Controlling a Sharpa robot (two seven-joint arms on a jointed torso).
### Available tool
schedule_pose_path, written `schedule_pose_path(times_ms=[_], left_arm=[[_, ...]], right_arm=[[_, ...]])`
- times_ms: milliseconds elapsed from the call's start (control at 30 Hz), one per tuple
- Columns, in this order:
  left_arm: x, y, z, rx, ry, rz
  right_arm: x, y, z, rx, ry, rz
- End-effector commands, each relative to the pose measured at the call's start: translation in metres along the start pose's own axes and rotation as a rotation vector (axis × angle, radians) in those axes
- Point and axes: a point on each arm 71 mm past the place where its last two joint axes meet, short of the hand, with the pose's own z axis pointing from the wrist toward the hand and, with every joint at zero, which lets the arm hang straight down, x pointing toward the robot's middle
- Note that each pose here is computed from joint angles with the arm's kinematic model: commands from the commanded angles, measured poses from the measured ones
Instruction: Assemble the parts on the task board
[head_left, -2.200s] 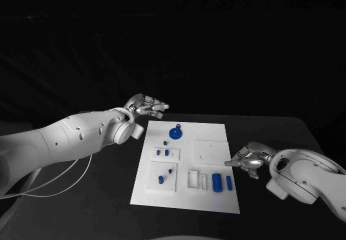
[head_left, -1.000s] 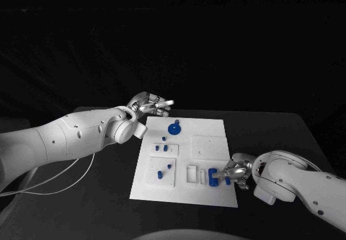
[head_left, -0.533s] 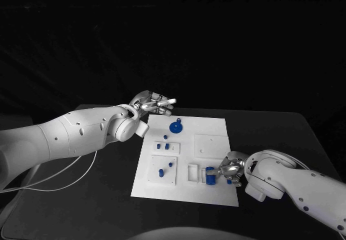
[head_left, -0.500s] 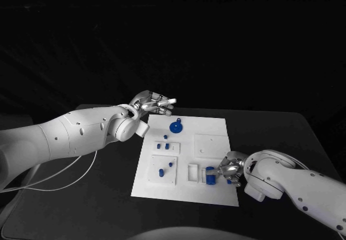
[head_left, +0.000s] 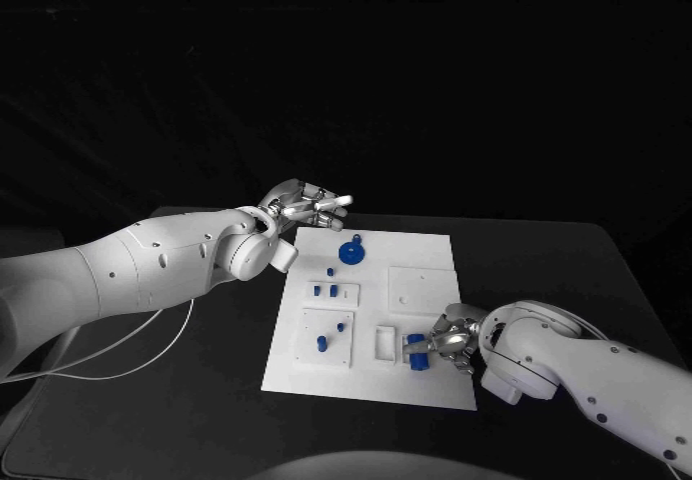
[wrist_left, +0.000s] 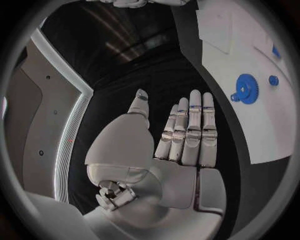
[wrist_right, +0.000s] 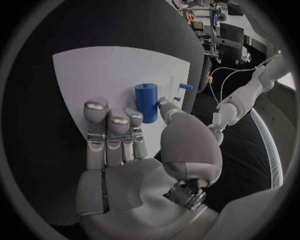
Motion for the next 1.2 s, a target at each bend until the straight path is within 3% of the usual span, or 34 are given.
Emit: schedule_pose_path(times_ms=[33, 333, 633, 967, 1200], left_arm=[[0.0028, -0.0002, 0.0006, 0.0, 0.021, -0.011], [0.0025, 0.0005, 0.0006, -0.008, 0.022, -0.008], [0.0004, 0.0015, 0.0002, -0.017, 0.017, -0.005], [-0.0019, 0.0028, 0.0002, -0.028, 0.014, 0.001], [-0.0014, 0.0034, 0.0015, -0.034, 0.015, 0.005]], right_arm=[[0.012, -0.007, 0.005, 0.034, 0.029, -0.04], [0.007, -0.008, 0.005, 0.024, -0.048, -0.012], [0.006, -0.01, -0.004, 0.01, -0.034, 0.056], [-0.007, 0.006, -0.022, -0.05, -0.039, 0.095], [-0.01, 0.02, -0.021, -0.063, -0.012, 0.075]])
